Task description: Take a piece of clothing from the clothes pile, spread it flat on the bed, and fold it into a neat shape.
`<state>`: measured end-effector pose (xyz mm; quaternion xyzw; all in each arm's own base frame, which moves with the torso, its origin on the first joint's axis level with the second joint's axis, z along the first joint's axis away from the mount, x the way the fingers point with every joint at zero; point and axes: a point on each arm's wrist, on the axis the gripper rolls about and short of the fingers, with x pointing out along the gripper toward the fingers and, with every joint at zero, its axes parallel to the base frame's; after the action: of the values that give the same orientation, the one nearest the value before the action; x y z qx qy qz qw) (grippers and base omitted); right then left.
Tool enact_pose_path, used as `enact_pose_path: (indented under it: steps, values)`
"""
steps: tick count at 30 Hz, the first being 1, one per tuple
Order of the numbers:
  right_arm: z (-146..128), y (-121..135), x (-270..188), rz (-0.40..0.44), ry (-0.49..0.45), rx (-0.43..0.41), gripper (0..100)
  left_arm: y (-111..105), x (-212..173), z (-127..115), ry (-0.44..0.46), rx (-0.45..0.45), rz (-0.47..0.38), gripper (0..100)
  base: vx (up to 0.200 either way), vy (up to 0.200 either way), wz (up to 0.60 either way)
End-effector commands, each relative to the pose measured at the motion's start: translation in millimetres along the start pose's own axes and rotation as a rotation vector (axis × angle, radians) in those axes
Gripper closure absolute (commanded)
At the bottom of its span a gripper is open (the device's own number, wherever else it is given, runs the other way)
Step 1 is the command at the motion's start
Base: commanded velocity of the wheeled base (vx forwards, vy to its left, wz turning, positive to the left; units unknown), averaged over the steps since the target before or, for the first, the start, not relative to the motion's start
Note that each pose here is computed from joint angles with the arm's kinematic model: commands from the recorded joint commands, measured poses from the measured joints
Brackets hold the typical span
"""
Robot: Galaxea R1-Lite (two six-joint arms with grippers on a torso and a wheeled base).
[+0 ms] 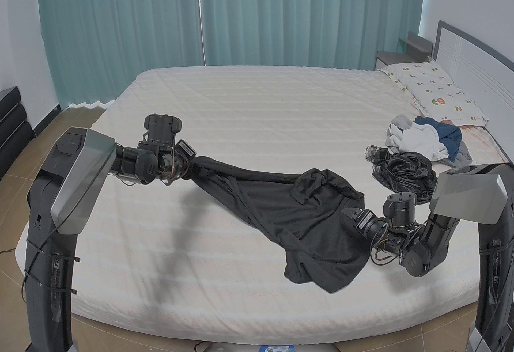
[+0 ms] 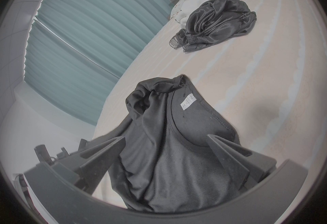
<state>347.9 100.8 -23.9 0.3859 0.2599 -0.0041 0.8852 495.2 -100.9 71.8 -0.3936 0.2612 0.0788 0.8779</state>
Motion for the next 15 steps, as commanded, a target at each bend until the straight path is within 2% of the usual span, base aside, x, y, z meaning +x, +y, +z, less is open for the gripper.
enact_pose_path:
  steps: [1,3,4,11,13,15]
  values:
    - [-7.1,-10.7,5.1,-0.033,0.021,-0.023,0,2.2,9.5,13.1,-0.026,-0.016,0.001,100,0.000,0.000,0.00]
    - [-7.6,-13.1,5.3,-0.041,0.024,-0.026,0,9.8,17.6,6.4,0.001,-0.011,0.037,100,0.000,0.000,0.00]
    - [-7.5,-13.9,5.5,-0.043,0.024,-0.030,0,11.8,20.6,4.5,0.008,-0.012,0.044,0,0.000,0.000,0.00]
    - [-8.9,-20.0,6.5,-0.065,0.031,-0.041,0,26.5,33.8,-5.1,0.039,-0.012,0.094,0,0.000,0.000,0.00]
    - [-10.1,-22.5,5.0,-0.085,0.048,-0.049,0,33.7,29.4,-1.4,0.063,-0.026,0.136,0,0.000,0.000,0.00]
    - [-10.4,-23.1,2.2,-0.098,0.058,-0.058,0,32.6,20.6,6.8,0.071,-0.046,0.142,0,0.000,0.000,0.00]
